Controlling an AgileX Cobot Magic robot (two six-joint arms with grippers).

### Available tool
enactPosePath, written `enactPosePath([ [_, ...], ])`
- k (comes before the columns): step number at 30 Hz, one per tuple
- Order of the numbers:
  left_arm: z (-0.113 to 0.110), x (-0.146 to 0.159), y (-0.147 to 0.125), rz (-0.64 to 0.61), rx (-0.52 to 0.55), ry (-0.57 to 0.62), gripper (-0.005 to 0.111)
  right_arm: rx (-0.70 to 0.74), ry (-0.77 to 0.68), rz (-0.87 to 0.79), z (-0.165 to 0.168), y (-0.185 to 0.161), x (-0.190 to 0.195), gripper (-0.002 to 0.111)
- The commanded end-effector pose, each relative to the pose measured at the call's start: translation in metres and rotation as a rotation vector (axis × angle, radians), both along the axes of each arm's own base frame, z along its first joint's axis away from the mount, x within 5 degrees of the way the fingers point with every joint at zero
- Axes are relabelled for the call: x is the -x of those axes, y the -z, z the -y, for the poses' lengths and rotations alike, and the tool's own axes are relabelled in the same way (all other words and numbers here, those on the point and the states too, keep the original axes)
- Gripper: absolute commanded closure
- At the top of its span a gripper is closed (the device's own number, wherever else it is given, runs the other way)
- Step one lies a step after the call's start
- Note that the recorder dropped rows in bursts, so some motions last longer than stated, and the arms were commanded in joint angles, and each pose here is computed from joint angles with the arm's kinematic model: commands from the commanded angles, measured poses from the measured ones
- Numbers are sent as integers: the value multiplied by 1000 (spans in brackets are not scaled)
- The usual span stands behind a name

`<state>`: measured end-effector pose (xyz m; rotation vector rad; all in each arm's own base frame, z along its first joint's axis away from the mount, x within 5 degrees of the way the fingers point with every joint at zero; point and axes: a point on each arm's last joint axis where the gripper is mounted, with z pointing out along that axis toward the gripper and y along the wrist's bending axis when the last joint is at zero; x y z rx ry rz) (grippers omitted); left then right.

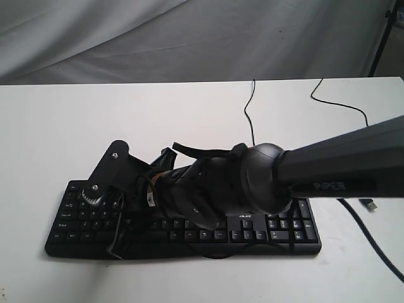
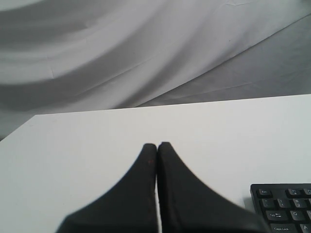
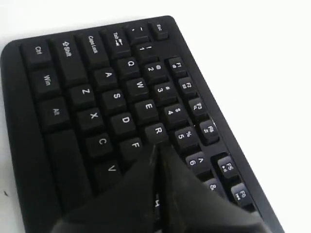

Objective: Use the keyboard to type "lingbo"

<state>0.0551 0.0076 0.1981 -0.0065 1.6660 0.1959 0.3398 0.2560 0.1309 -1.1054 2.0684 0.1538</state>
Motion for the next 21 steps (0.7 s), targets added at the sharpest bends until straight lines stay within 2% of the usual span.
enactPosePath([
  [1,0,0,2,-4,4,4,106,-1,15,-17,7,0,7,108],
  [21,0,0,2,-4,4,4,106,-23,15,-32,-1,14,13,108],
])
